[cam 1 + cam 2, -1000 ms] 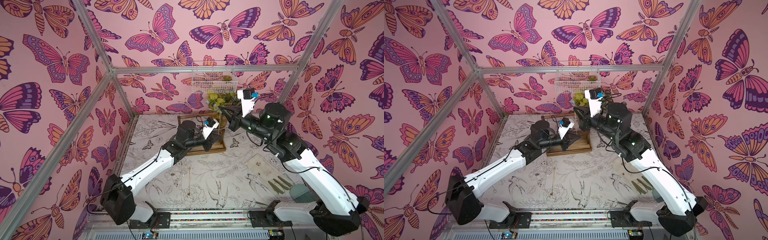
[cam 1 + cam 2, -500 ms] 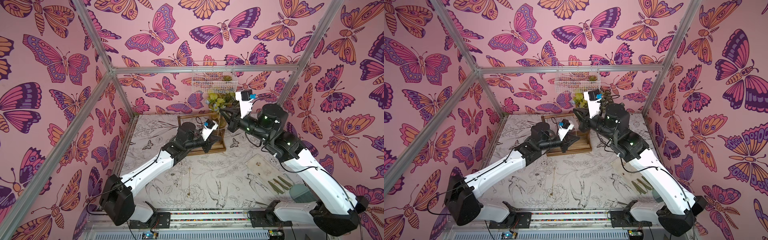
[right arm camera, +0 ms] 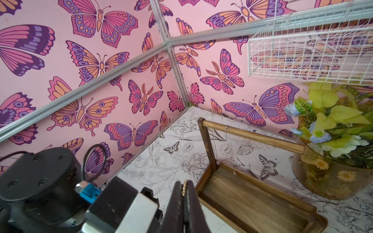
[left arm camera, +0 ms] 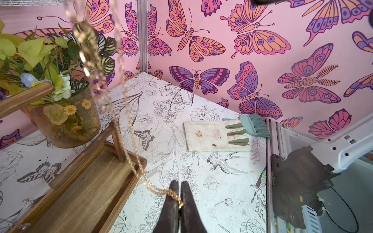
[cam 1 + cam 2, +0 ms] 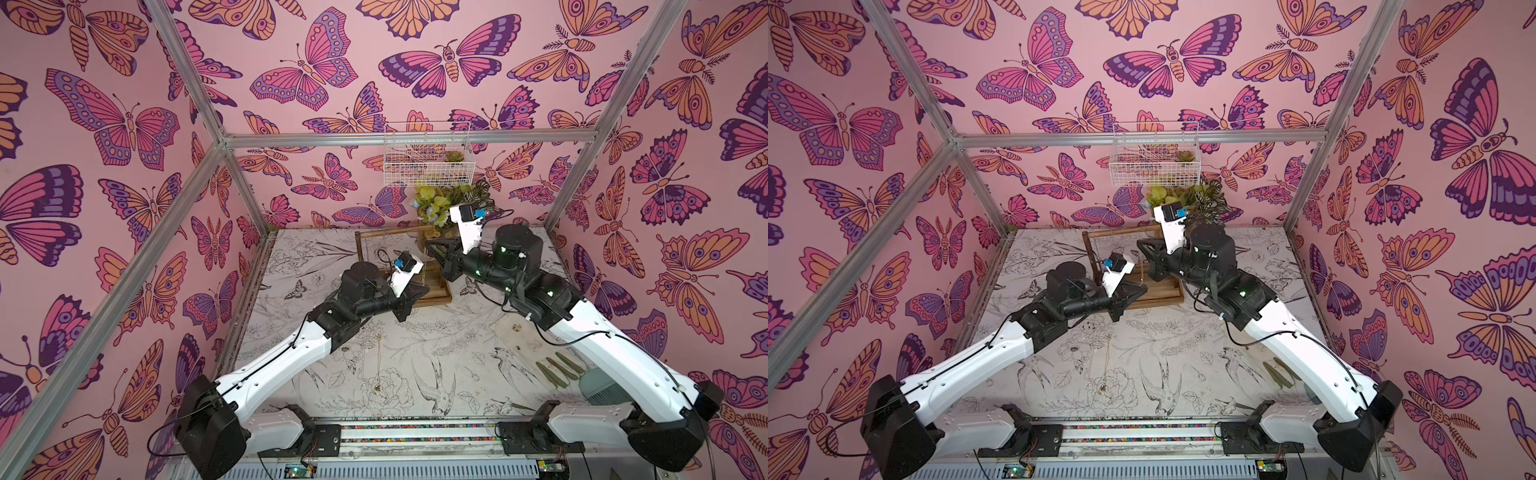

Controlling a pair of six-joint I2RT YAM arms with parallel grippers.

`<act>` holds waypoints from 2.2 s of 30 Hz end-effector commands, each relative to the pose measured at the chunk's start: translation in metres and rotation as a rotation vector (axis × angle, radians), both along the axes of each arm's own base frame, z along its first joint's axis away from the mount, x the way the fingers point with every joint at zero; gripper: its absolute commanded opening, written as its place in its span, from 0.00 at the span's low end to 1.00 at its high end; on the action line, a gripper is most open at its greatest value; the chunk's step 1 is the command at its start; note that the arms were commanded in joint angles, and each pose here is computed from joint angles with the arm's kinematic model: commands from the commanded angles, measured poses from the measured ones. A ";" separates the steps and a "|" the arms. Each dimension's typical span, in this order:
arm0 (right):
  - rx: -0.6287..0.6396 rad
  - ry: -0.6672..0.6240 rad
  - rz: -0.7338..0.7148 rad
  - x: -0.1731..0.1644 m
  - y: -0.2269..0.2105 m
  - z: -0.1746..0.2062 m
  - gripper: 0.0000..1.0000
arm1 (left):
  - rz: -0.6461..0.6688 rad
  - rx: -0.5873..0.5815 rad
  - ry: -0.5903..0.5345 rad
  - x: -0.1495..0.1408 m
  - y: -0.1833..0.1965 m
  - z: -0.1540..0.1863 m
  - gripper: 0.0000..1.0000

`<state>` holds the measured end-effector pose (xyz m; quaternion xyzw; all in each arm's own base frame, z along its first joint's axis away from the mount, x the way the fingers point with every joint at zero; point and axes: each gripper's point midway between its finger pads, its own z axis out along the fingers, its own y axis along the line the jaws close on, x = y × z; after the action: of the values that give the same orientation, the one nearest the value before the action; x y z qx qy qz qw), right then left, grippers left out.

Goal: Take the necklace off the jewelry display stand
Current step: Place the necklace at the center of the board.

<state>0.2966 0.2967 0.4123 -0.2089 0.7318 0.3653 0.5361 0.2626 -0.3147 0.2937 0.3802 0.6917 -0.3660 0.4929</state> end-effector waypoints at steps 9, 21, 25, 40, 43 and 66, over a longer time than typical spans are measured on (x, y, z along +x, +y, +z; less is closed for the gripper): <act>0.034 0.072 0.029 0.000 0.023 -0.038 0.00 | 0.080 0.051 0.107 -0.025 0.027 -0.043 0.00; -0.015 0.165 0.040 -0.008 0.025 -0.086 0.00 | 0.173 0.087 0.178 -0.037 0.037 -0.079 0.00; -0.037 0.192 0.025 -0.011 0.021 -0.102 0.00 | 0.184 0.111 0.180 -0.042 0.038 -0.090 0.00; -0.080 0.276 0.071 -0.023 0.029 -0.153 0.00 | 0.223 0.198 0.249 -0.070 0.041 -0.133 0.00; -0.095 0.295 0.080 -0.026 0.031 -0.165 0.00 | 0.231 0.211 0.263 -0.076 0.042 -0.140 0.00; -0.175 0.393 0.140 -0.047 0.059 -0.243 0.00 | 0.292 0.304 0.358 -0.111 0.055 -0.200 0.00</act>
<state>0.2527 0.3509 0.1770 -0.2283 0.8349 0.3664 0.3415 0.1518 -0.2688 0.1034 0.2930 0.8514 -0.2582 0.3502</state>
